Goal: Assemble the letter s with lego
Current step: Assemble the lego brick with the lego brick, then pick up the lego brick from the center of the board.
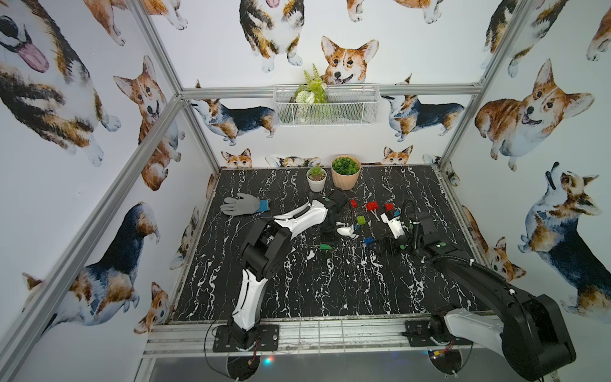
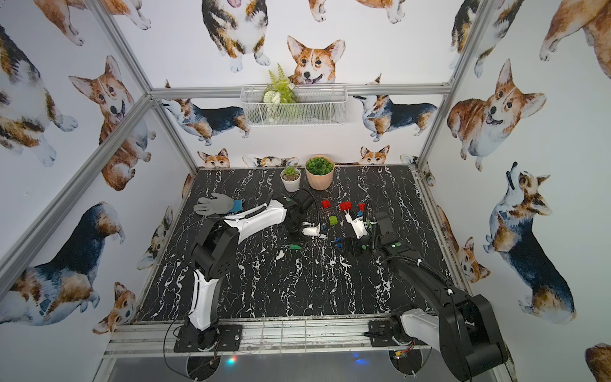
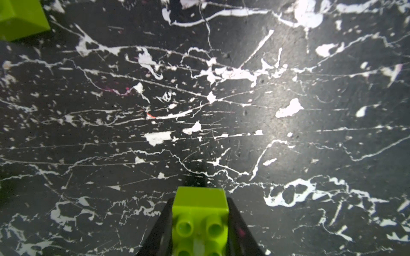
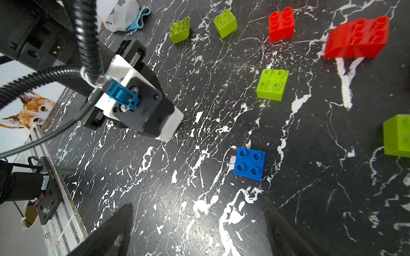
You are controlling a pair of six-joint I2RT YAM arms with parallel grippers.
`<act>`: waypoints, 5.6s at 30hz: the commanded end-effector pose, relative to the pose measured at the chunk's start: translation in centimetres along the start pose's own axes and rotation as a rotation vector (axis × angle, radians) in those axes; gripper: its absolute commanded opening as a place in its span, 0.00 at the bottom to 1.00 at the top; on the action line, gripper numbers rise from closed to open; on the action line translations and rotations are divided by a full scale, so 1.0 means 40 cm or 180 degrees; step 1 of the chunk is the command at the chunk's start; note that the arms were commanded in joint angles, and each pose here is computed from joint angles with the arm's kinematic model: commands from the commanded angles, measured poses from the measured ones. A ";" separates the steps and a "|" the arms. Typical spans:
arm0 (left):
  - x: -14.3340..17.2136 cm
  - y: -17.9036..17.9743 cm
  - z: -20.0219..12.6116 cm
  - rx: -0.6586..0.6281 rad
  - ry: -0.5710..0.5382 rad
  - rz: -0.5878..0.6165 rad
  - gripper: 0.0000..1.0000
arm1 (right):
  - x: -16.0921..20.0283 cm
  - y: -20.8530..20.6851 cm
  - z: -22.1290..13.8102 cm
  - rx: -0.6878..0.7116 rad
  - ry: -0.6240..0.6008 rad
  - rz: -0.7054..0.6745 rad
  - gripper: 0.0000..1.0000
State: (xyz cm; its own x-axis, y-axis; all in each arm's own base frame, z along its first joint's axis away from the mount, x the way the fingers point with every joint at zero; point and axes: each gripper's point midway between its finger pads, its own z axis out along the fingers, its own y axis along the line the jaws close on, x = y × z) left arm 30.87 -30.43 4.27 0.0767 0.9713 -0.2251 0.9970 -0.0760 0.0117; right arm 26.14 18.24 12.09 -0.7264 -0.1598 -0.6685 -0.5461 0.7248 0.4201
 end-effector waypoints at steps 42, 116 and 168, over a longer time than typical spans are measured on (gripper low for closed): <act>0.024 -0.013 0.020 0.0109 -0.0150 -0.0074 0.36 | -0.027 0.010 -0.027 0.0027 -0.0091 -0.0168 0.93; 0.143 -0.080 -0.408 -0.0650 -0.1622 -0.1697 1.00 | 0.018 -0.086 0.033 0.0686 0.1182 -0.1639 0.80; 0.206 -0.065 -0.392 -0.0717 -0.1717 -0.2056 1.00 | 0.068 -0.153 0.204 0.1179 0.1939 -0.0659 0.43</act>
State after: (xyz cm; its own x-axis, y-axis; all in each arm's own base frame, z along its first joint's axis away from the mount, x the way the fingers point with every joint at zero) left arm 28.79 -18.50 17.47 -0.4769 0.5677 -0.6711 0.8185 0.5651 -0.1037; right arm 31.32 19.31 2.87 -0.7684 -0.5899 -0.2481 -0.6160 0.7869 0.0368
